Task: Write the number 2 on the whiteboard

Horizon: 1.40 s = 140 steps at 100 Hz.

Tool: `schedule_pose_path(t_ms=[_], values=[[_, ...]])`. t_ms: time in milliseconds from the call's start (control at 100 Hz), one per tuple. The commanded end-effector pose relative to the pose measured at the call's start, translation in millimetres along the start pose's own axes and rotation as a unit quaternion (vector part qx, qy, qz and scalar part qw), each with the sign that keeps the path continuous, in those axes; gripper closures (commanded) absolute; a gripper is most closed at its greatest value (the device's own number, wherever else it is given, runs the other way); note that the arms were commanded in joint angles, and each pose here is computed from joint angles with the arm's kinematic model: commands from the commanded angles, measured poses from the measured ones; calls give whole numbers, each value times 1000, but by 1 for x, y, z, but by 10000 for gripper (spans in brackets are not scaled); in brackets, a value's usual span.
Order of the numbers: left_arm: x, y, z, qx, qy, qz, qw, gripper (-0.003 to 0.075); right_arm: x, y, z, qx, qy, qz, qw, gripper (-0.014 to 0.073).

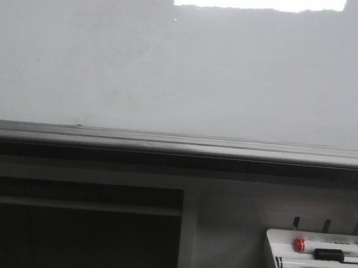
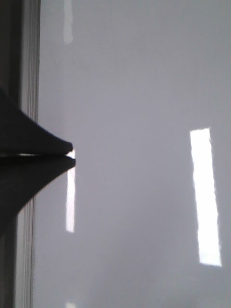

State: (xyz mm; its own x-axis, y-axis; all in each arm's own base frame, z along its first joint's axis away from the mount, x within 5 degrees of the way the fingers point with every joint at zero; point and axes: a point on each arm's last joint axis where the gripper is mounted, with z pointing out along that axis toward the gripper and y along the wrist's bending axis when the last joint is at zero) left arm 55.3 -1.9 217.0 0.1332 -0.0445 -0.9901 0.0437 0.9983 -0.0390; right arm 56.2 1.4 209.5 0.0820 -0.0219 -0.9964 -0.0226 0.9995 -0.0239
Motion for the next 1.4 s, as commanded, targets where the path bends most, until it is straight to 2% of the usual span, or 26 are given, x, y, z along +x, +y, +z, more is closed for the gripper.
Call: schedule_pose_path(t_ms=[0, 460, 580, 750, 820, 960, 1100, 1390], values=[[-3, 1, -1, -6, -34, -6, 999, 740, 0, 0, -1, 3, -36, -10, 999, 668], [-8, 1, -1, -6, -46, 1, 999, 740, -8, 0, -2, 3, -50, -3, 999, 668], [-21, 0, -3, -2, -49, 2, 999, 740, -29, -1, -5, 3, -40, 20, 999, 668], [-61, -4, -7, 10, -39, -8, 999, 740, -69, -2, -11, 1, -12, 25, 1000, 668], [-78, -6, -7, 17, -18, -9, 1000, 740, -87, -2, -11, -1, 10, 25, 1000, 668], [-107, -9, 4, 22, 63, 16, 998, 740, -115, -2, -3, -4, 93, 9, 996, 668], [-126, -7, 22, 15, 151, 54, 987, 740, -131, -2, 13, -7, 167, 5, 986, 668], [-120, -7, 49, 17, 207, 51, 977, 740, -124, -2, 39, -9, 238, 5, 971, 668]])
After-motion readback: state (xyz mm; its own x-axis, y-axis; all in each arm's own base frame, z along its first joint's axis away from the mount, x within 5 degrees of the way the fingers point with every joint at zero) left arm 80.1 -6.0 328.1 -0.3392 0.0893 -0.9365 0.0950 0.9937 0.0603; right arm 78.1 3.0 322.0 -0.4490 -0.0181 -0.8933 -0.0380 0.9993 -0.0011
